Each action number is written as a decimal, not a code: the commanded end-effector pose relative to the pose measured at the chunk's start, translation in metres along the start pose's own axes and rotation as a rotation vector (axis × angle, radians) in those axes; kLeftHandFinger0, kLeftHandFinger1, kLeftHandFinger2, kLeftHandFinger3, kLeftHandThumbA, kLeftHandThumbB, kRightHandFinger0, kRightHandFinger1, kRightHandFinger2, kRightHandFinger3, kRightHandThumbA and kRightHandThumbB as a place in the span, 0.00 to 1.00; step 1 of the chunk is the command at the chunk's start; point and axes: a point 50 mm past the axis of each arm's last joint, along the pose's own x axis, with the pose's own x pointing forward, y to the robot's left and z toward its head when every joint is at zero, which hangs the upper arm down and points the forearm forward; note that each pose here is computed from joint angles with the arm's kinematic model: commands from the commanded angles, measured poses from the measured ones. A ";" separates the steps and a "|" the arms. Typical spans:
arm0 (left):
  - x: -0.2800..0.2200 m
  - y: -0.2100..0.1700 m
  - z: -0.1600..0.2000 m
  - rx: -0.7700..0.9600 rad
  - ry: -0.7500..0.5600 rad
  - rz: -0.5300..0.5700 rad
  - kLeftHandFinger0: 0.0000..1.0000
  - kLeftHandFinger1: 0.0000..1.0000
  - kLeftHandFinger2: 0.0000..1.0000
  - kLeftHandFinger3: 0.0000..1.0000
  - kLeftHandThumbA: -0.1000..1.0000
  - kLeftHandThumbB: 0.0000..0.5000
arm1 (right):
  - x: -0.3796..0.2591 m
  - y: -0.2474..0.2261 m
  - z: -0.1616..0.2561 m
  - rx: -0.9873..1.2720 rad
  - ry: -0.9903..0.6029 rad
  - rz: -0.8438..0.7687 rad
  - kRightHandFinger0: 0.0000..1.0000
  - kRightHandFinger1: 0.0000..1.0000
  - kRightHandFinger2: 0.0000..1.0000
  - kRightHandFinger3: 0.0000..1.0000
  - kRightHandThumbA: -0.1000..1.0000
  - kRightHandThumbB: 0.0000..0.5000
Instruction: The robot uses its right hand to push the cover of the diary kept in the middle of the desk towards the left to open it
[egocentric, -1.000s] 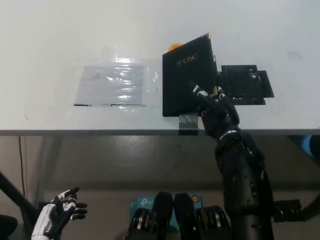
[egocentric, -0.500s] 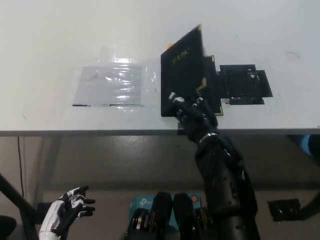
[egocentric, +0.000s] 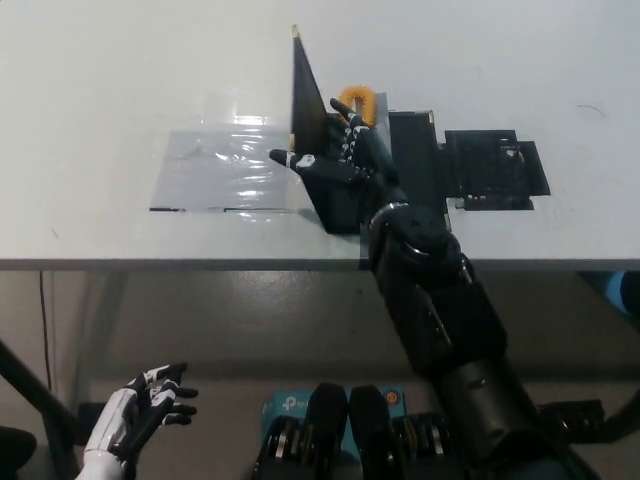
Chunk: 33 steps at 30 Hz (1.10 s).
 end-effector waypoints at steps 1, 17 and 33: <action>0.001 0.001 0.015 0.040 -0.050 -0.025 0.55 0.47 0.51 0.68 0.62 0.72 | 0.009 0.000 0.030 -0.328 -0.175 0.043 0.95 1.00 1.00 1.00 1.00 0.48; 0.007 -0.008 0.028 0.074 -0.044 -0.059 0.62 0.53 0.57 0.71 0.62 0.69 | -0.003 0.027 -0.034 -0.746 -0.182 0.230 0.08 0.22 0.34 0.75 1.00 0.38; 0.017 -0.019 0.038 0.130 -0.087 -0.143 0.57 0.49 0.51 0.65 0.64 0.75 | -0.012 0.106 -0.009 -0.950 -0.416 0.428 0.37 0.44 0.53 0.90 1.00 0.46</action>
